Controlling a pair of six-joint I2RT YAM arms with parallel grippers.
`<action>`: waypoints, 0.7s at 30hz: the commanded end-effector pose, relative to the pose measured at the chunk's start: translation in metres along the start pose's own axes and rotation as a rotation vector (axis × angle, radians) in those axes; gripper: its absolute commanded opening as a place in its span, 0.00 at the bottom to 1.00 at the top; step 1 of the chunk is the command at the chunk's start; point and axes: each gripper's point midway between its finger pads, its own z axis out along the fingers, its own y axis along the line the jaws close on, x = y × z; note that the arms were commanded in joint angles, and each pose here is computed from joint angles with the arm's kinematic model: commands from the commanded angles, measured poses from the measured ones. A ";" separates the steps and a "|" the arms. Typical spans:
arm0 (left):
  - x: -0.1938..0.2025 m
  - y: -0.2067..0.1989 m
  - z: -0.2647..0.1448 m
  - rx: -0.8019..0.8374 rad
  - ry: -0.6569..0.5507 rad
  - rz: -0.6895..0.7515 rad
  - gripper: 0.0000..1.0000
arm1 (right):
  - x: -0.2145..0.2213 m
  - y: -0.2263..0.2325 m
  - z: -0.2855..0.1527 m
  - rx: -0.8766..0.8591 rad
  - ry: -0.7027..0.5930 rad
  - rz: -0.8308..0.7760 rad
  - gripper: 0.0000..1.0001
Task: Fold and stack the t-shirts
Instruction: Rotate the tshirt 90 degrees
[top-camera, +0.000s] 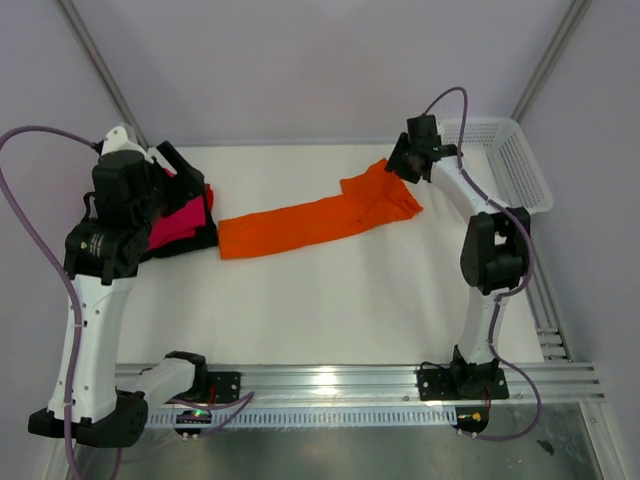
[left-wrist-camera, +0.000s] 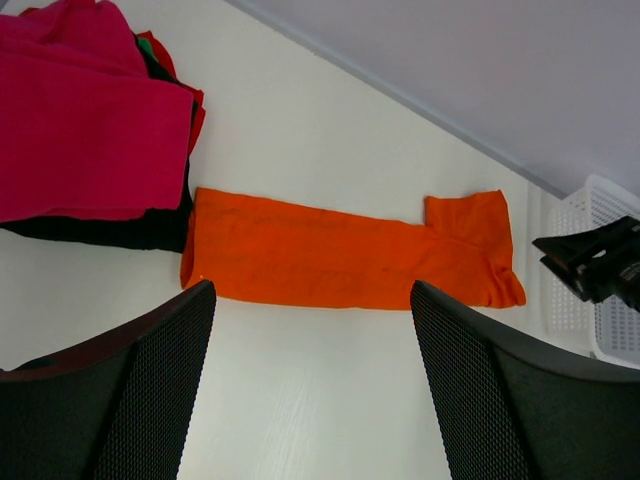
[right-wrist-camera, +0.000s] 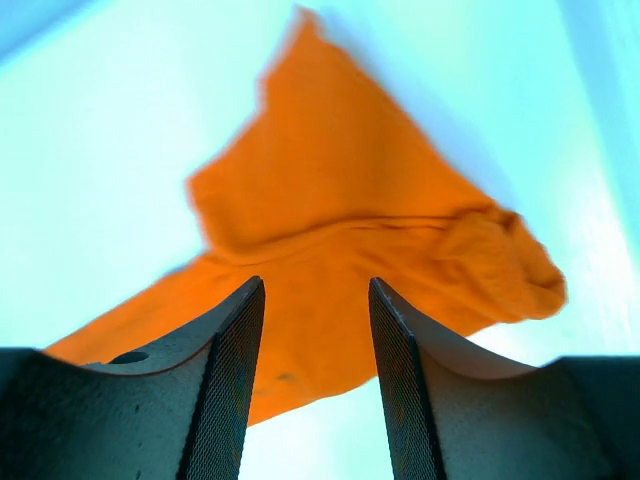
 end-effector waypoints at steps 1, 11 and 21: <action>-0.007 -0.007 -0.004 0.046 -0.045 -0.035 0.82 | -0.033 0.093 -0.070 -0.317 -0.168 -0.104 0.51; 0.003 -0.002 0.010 0.023 -0.032 -0.052 0.81 | 0.114 0.232 -0.088 -0.666 0.087 -0.308 0.51; 0.004 0.004 0.000 0.013 -0.037 -0.046 0.82 | 0.232 0.285 -0.062 -0.724 0.284 -0.358 0.51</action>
